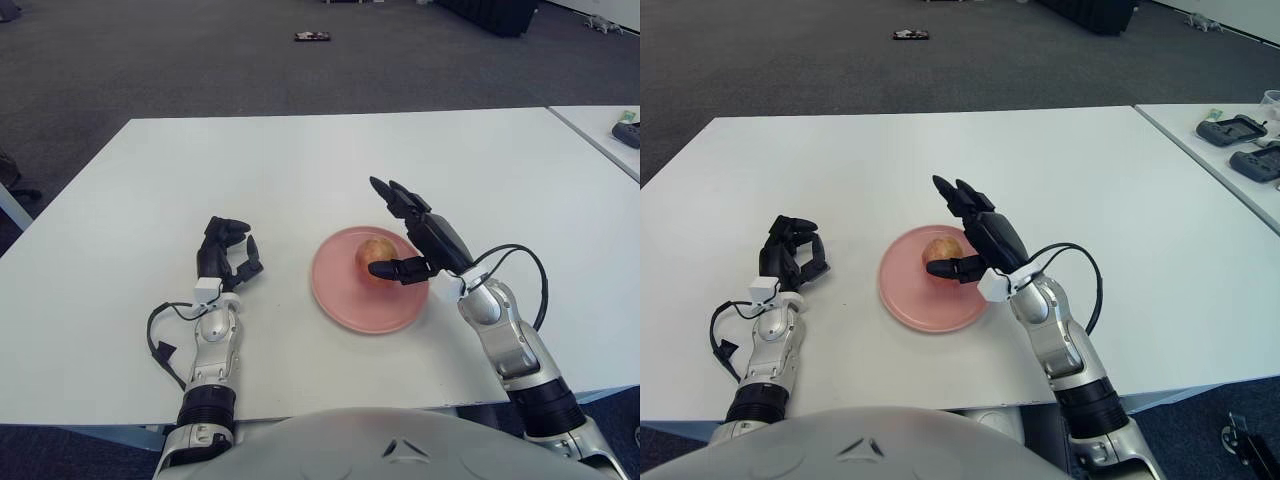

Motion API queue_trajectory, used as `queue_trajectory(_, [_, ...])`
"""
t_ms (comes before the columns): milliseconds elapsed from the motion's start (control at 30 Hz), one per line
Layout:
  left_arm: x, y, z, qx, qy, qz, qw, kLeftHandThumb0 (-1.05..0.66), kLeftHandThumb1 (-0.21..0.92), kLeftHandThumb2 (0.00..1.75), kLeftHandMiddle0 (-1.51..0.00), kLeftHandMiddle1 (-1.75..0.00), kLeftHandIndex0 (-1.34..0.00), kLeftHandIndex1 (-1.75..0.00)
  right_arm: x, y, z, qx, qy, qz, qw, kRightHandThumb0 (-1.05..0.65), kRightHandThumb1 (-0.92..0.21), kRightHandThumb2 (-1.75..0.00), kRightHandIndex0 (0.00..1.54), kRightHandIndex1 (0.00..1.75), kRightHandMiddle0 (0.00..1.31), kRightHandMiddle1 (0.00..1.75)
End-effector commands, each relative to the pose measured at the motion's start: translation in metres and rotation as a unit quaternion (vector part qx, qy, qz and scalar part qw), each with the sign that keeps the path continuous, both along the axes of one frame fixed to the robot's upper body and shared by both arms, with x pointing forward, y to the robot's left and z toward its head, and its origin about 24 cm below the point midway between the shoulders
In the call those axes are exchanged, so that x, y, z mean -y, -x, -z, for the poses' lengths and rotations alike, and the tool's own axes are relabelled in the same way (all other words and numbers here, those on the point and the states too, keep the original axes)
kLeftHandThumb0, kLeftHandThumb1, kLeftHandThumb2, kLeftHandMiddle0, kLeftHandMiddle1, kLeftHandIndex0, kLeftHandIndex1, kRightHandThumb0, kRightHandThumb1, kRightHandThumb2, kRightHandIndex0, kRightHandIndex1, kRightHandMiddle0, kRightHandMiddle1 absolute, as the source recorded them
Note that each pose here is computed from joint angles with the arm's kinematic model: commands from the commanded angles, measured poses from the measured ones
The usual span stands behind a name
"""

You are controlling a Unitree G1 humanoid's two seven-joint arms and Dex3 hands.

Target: Put the apple into the plate.

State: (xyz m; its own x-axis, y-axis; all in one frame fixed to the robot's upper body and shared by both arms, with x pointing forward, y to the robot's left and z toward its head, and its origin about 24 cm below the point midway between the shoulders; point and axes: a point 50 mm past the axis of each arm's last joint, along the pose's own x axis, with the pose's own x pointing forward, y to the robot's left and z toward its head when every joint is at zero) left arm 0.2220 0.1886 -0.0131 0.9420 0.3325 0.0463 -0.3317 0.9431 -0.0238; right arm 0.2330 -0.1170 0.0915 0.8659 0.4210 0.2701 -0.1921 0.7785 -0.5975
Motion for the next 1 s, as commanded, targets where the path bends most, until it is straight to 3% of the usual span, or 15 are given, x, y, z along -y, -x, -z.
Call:
queue_trajectory(0, [0.000,0.013,0.018,-0.047,0.008,-0.005,0.999,-0.46,0.39,1.24,-0.88,-1.75,-0.55,-1.75,0.004,-0.002,0.001,-0.014,-0.095,0.037,0.995,-0.94,-0.87,-0.59,0.00,0.00,0.00,0.00])
queue_trajectory(67, [0.000,0.013,0.019,-0.049,0.006,-0.005,0.999,-0.46,0.39,1.24,-0.87,-1.75,-0.55,-1.75,0.005,-0.003,0.000,-0.015,-0.163,0.057,0.985,-0.88,-0.90,-0.63,0.00,0.00,0.00,0.00])
queue_trajectory(100, [-0.001,0.013,0.019,-0.050,0.004,-0.005,0.999,-0.46,0.39,1.24,-0.87,-1.75,-0.55,-1.75,0.006,-0.004,-0.001,-0.016,-0.197,0.068,0.978,-0.86,-0.90,-0.64,0.03,0.07,0.00,0.23])
queue_trajectory(133, [-0.001,0.014,0.019,-0.051,0.001,-0.006,0.999,-0.45,0.39,1.24,-0.86,-1.75,-0.55,-1.75,0.010,-0.006,0.002,-0.019,-0.252,0.089,0.963,-0.82,-0.88,-0.71,0.02,0.29,0.00,0.59])
queue_trajectory(167, [-0.001,0.014,0.019,-0.051,-0.002,-0.006,0.999,-0.45,0.39,1.24,-0.86,-1.75,-0.55,-1.75,0.013,-0.007,0.004,-0.022,-0.287,0.104,0.952,-0.77,-0.85,-0.81,0.03,0.61,0.00,0.96])
queue_trajectory(200, [-0.001,0.014,0.019,-0.051,-0.005,-0.006,0.999,-0.45,0.39,1.24,-0.85,-1.75,-0.55,-1.75,0.018,-0.008,0.009,-0.029,-0.328,0.125,0.936,-0.75,-0.84,-0.85,0.03,0.74,0.00,1.09])
queue_trajectory(267, [-0.002,0.014,0.020,-0.051,-0.007,-0.006,0.999,-0.45,0.40,1.23,-0.84,-1.75,-0.54,-1.75,0.022,-0.008,0.017,-0.038,-0.388,0.162,0.906,-0.68,-0.79,-0.98,0.18,1.11,0.11,1.48])
queue_trajectory(333, [-0.002,0.014,0.020,-0.050,-0.007,-0.006,0.999,-0.45,0.41,1.22,-0.84,-1.75,-0.54,-1.75,0.022,-0.009,0.021,-0.042,-0.428,0.189,0.883,-0.54,-0.72,-0.95,0.32,1.26,0.23,1.61])
queue_trajectory(567, [-0.001,0.013,0.020,-0.045,0.000,-0.005,0.999,-0.45,0.42,1.21,-0.84,-1.75,-0.53,-1.75,0.021,-0.012,0.026,-0.033,-0.471,0.256,0.844,-0.42,-0.56,-1.02,0.58,1.62,0.41,1.74])
queue_trajectory(700, [0.000,0.013,0.020,-0.042,0.011,-0.005,0.999,-0.45,0.42,1.21,-0.82,-1.75,-0.53,-1.75,0.026,-0.014,0.041,-0.042,-0.445,0.279,0.850,-0.42,-0.52,-1.07,0.65,1.72,0.45,1.74])
queue_trajectory(967, [-0.001,0.013,0.020,-0.042,0.012,-0.007,0.999,-0.44,0.42,1.20,-0.81,-1.75,-0.53,-1.75,0.040,-0.012,0.061,-0.074,-0.400,0.283,0.869,-0.43,-0.48,-1.12,0.77,1.74,0.48,1.75])
